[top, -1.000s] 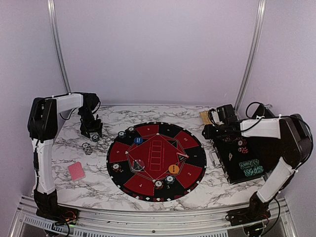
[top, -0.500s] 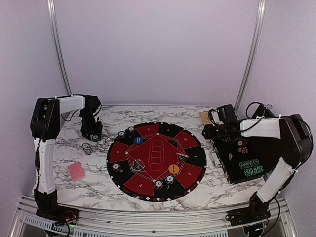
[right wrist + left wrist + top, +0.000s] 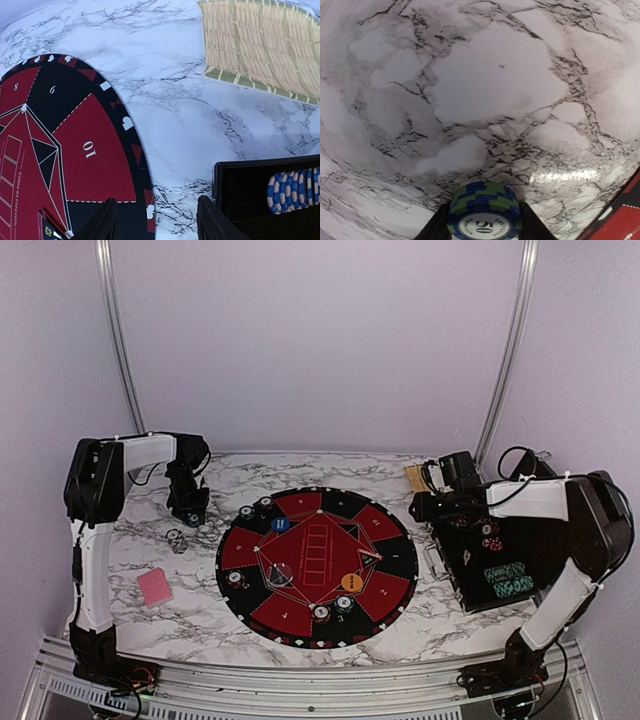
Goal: Distribute texas hold em gaming equipment
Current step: Pick up the pile of poker chips from the center of the board.
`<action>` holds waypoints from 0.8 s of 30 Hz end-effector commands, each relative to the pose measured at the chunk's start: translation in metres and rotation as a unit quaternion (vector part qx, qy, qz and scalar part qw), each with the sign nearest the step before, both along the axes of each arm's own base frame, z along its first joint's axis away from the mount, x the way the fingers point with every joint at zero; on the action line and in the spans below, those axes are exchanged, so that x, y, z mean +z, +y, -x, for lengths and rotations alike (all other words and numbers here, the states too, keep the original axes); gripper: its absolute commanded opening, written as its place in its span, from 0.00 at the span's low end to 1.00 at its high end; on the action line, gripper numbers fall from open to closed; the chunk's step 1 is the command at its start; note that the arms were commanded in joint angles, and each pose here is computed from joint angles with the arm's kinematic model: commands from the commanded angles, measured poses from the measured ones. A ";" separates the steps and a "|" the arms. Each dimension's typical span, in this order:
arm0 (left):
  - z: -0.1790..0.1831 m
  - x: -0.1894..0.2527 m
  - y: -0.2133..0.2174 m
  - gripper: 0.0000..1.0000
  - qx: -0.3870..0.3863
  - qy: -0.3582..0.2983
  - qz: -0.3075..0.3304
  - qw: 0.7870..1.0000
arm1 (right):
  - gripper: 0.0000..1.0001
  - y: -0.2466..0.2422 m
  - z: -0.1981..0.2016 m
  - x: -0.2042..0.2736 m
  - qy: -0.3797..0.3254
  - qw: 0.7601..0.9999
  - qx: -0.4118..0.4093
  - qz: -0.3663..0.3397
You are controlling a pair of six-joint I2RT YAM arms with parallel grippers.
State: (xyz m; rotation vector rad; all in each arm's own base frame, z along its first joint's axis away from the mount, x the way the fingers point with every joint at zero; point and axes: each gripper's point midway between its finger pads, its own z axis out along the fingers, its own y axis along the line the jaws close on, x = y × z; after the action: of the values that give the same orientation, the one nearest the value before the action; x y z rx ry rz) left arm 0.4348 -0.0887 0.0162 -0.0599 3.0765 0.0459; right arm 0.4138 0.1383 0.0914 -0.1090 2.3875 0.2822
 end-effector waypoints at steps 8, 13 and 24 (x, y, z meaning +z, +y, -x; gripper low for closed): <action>0.002 0.007 -0.007 0.38 -0.012 0.001 0.000 1.000 | 0.53 -0.001 -0.009 0.017 -0.021 1.000 -0.002 -0.008; -0.001 0.024 -0.012 0.37 -0.018 -0.013 0.001 1.000 | 0.53 0.000 -0.009 0.018 -0.023 1.000 -0.002 -0.010; 0.004 0.047 -0.028 0.37 -0.031 -0.028 0.007 0.999 | 0.53 0.000 -0.008 0.018 -0.022 1.000 -0.001 -0.013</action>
State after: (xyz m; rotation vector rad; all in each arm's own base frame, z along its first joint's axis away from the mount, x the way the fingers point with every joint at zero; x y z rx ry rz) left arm 0.4331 -0.1113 0.0276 0.0252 3.0652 0.0419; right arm 0.4138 0.1385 0.0914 -0.1091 2.3873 0.2838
